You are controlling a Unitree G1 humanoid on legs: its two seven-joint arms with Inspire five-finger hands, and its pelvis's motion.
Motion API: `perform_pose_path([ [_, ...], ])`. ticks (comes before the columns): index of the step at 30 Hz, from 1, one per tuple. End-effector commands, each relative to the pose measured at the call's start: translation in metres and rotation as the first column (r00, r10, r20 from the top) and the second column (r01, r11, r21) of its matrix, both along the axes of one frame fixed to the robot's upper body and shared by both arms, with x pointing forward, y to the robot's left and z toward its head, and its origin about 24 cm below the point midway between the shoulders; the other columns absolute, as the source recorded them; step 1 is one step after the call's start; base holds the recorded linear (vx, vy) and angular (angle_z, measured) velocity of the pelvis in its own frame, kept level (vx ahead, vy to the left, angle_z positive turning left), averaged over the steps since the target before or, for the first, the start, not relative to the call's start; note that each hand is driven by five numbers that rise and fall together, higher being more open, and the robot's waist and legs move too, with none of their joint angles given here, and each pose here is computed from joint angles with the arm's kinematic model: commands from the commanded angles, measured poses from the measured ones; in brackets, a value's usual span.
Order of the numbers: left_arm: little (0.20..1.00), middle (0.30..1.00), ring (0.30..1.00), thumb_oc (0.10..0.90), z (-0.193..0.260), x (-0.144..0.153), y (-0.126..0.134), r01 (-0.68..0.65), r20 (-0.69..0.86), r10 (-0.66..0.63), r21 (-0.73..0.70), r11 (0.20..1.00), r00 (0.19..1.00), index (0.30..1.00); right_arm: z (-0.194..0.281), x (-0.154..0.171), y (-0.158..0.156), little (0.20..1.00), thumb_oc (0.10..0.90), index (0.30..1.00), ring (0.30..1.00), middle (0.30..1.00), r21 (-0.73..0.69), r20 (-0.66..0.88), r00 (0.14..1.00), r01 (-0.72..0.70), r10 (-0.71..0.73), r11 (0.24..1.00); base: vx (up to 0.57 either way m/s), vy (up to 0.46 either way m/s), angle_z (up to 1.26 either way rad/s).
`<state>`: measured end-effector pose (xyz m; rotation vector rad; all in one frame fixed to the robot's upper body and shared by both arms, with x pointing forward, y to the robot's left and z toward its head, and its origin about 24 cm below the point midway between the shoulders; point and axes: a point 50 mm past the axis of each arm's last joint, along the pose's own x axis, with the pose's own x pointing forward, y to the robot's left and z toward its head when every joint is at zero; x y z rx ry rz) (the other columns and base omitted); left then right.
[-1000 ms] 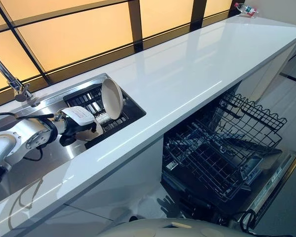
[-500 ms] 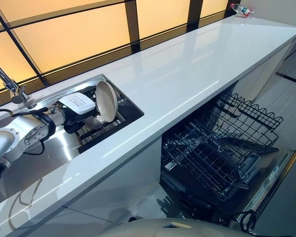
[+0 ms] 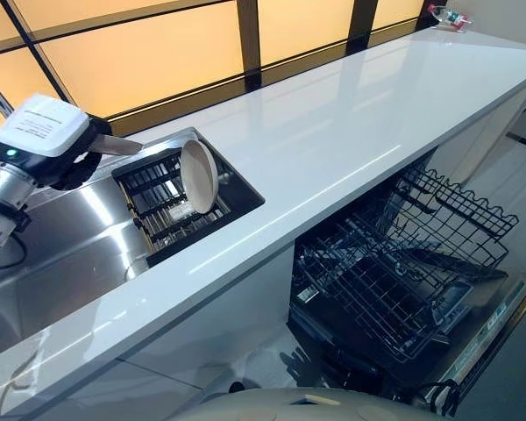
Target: Pick up plates and place into dishwasher.
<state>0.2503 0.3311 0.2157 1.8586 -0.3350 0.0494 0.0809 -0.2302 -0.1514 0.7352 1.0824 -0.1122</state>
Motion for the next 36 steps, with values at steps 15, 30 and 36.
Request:
perform_pose_path([
  [15,0.200,0.300,0.300,0.100,0.073,-0.018,-0.028,0.183,0.391,-0.195,0.068,0.981,0.899,0.300,0.045,0.046,0.065,0.900,0.800,0.900,0.900,0.900,0.099,0.436,0.855,-0.355,0.280,0.930,-0.02,0.045,-0.02],
  [30,0.200,0.300,0.300,0.100,0.039,-0.029,-0.020,0.212,0.413,-0.216,0.057,0.976,0.885,0.300,0.117,0.070,0.050,0.900,0.800,0.900,0.900,0.900,0.194,0.704,0.671,-0.497,0.233,0.846,-0.03,0.049,-0.12],
  [36,0.200,0.300,0.300,0.100,0.033,-0.037,-0.015,0.222,0.451,-0.200,0.003,0.975,0.870,0.300,0.173,0.095,0.019,0.900,0.800,0.900,0.900,0.900,0.088,0.871,0.464,-0.465,0.158,0.881,0.00,0.001,-0.04],
])
